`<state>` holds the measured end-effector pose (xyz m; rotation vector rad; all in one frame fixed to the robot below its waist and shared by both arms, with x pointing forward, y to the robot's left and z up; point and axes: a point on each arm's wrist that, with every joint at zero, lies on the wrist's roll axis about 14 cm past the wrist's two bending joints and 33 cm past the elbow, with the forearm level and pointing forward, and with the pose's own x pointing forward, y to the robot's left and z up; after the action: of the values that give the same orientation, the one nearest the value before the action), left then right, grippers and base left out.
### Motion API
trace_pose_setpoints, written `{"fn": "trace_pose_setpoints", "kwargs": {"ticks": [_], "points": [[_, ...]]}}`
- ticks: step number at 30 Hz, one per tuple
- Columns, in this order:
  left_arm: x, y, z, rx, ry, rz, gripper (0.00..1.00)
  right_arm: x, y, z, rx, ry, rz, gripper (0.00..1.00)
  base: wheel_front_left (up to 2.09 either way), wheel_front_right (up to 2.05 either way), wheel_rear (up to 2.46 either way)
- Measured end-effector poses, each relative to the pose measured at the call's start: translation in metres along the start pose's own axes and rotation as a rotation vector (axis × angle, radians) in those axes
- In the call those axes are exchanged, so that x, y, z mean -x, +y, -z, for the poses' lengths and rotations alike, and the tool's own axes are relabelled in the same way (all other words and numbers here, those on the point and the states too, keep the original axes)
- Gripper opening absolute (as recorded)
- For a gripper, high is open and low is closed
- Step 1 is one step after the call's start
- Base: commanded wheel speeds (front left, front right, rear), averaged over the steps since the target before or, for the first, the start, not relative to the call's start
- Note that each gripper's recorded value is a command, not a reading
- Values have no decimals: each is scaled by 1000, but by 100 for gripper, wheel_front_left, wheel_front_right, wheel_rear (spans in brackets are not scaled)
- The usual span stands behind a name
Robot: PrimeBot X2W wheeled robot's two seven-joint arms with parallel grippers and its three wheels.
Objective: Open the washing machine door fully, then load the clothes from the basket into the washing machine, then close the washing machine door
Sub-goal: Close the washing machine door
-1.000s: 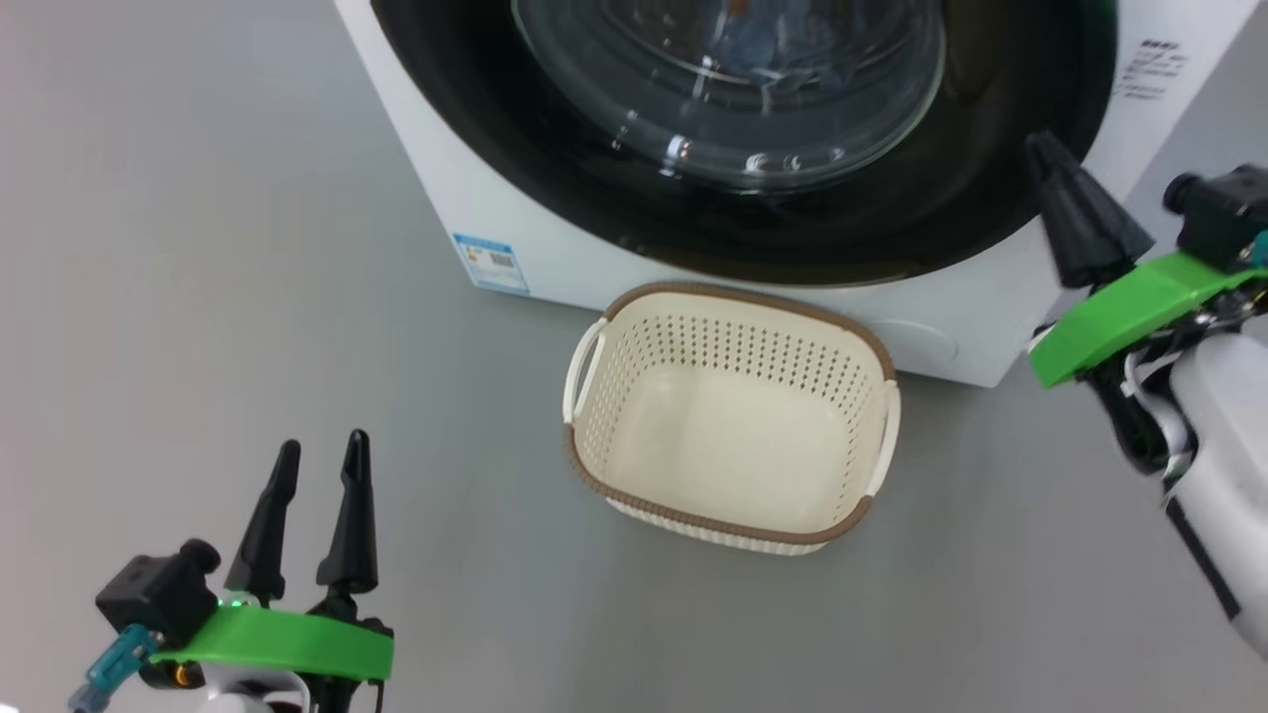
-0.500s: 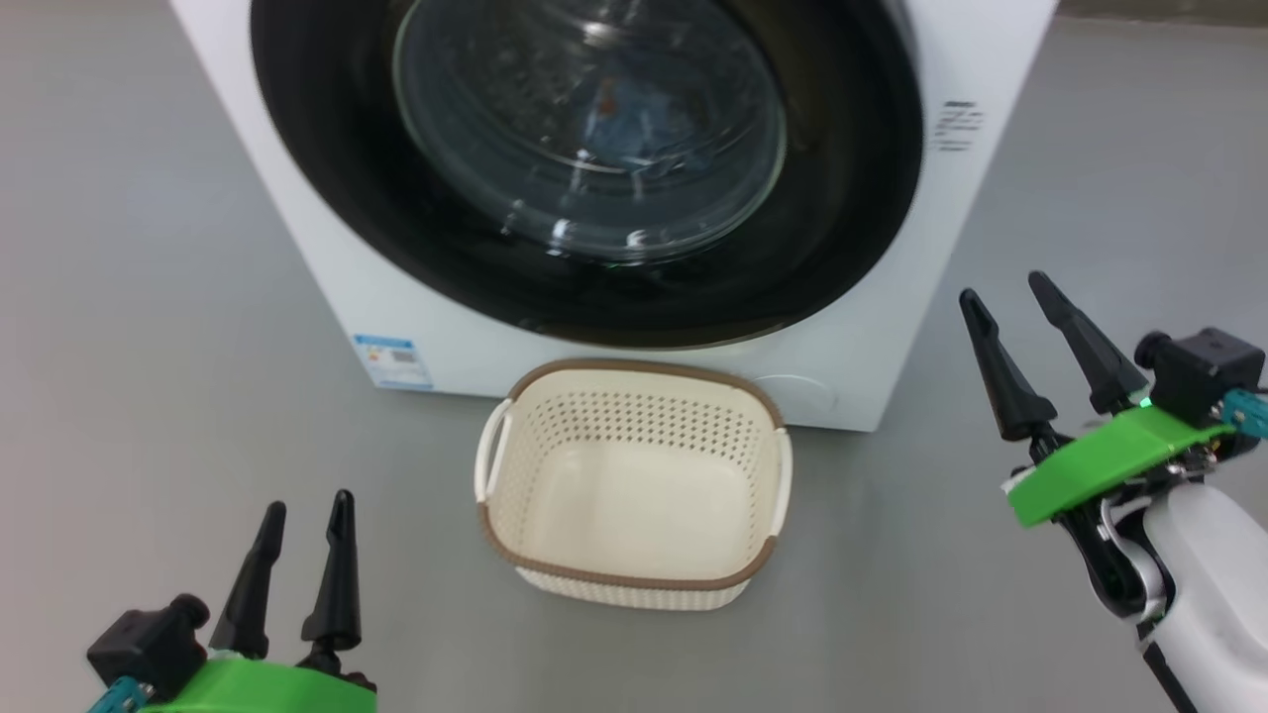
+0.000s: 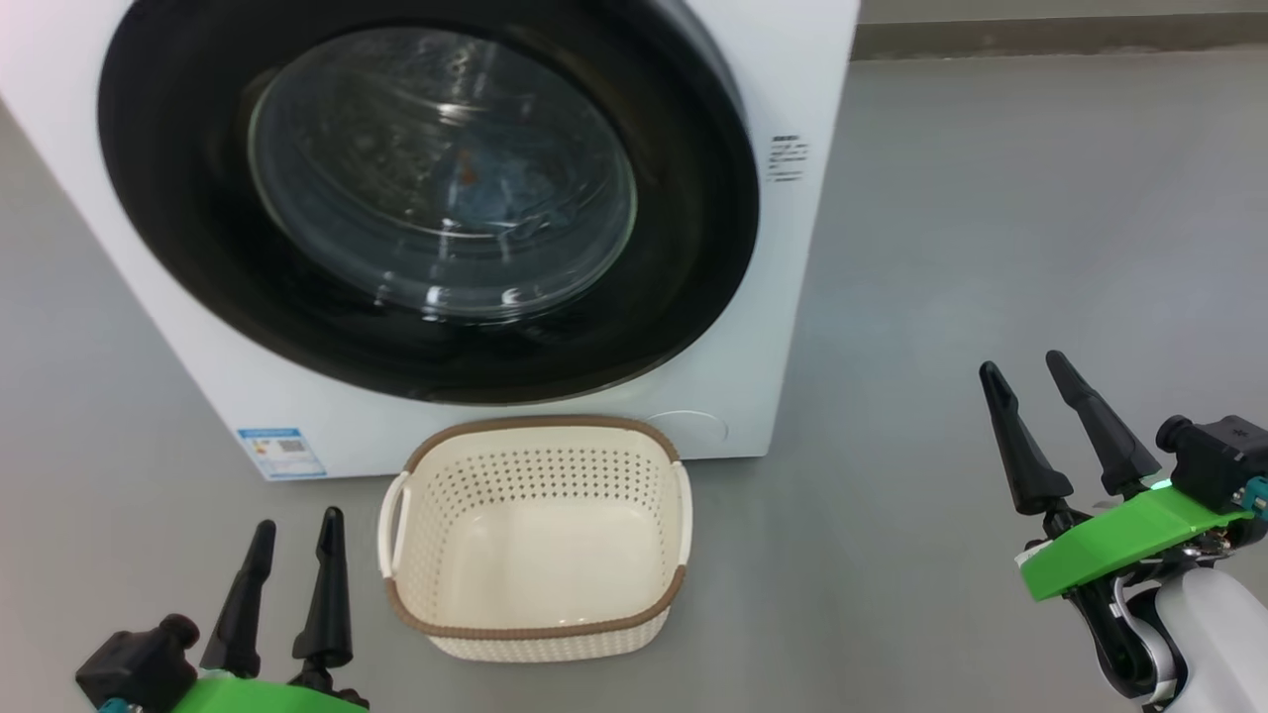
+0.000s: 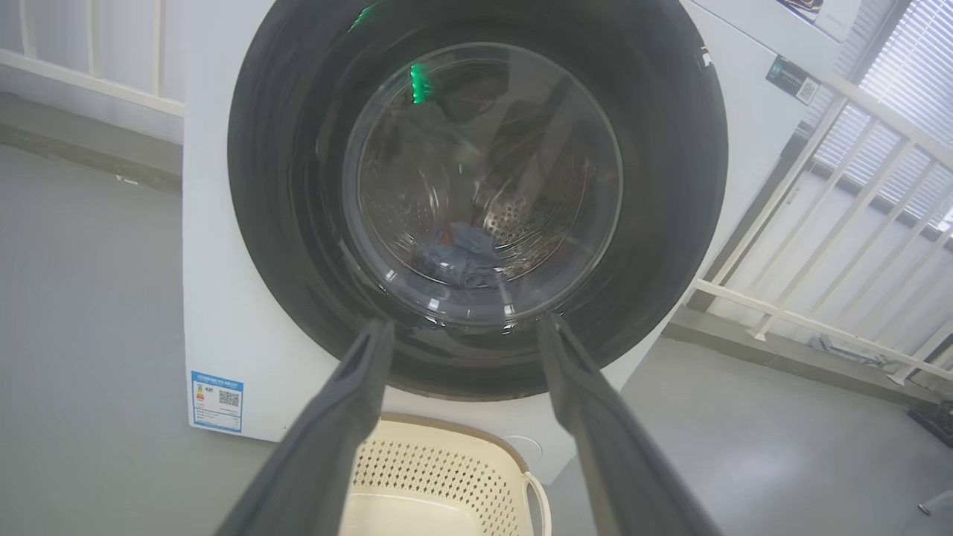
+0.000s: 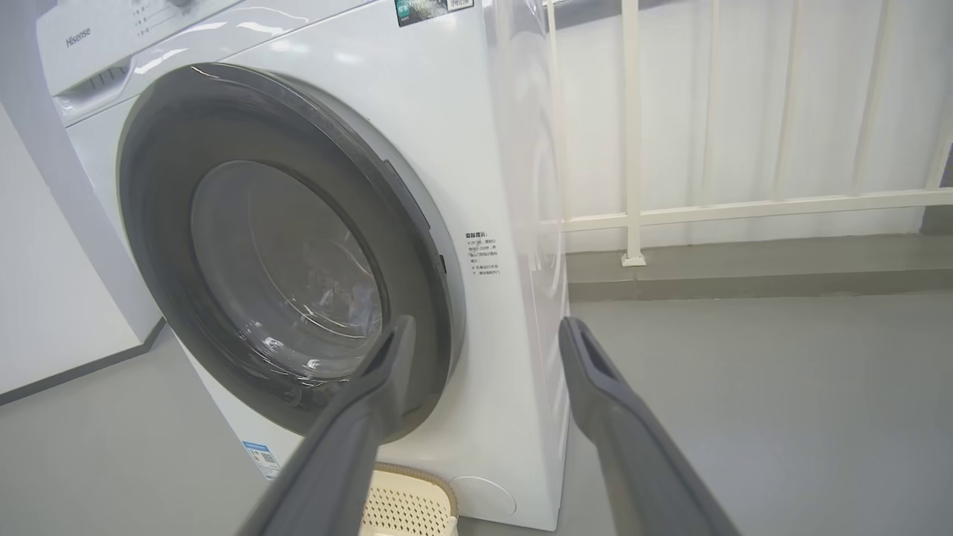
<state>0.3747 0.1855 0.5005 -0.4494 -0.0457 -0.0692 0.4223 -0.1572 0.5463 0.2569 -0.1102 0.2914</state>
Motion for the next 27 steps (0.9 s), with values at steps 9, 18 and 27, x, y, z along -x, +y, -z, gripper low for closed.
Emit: {"fn": "trace_pose_setpoints", "kwargs": {"ticks": [9, 18, 27], "points": [[-7, -22, 1, 0, 0, 68, 100, 37, -15, 2, -14, 0, 74, 100, 0, 0, 0], [-8, -37, 7, 23, 14, 109, 100, 51, -28, -4, -20, -24, 133, 100, 0, 0, 0], [-6, -37, 5, 15, 12, 114, 100, 58, -24, 10, -43, 4, 144, 100, 0, 0, 0]]}}
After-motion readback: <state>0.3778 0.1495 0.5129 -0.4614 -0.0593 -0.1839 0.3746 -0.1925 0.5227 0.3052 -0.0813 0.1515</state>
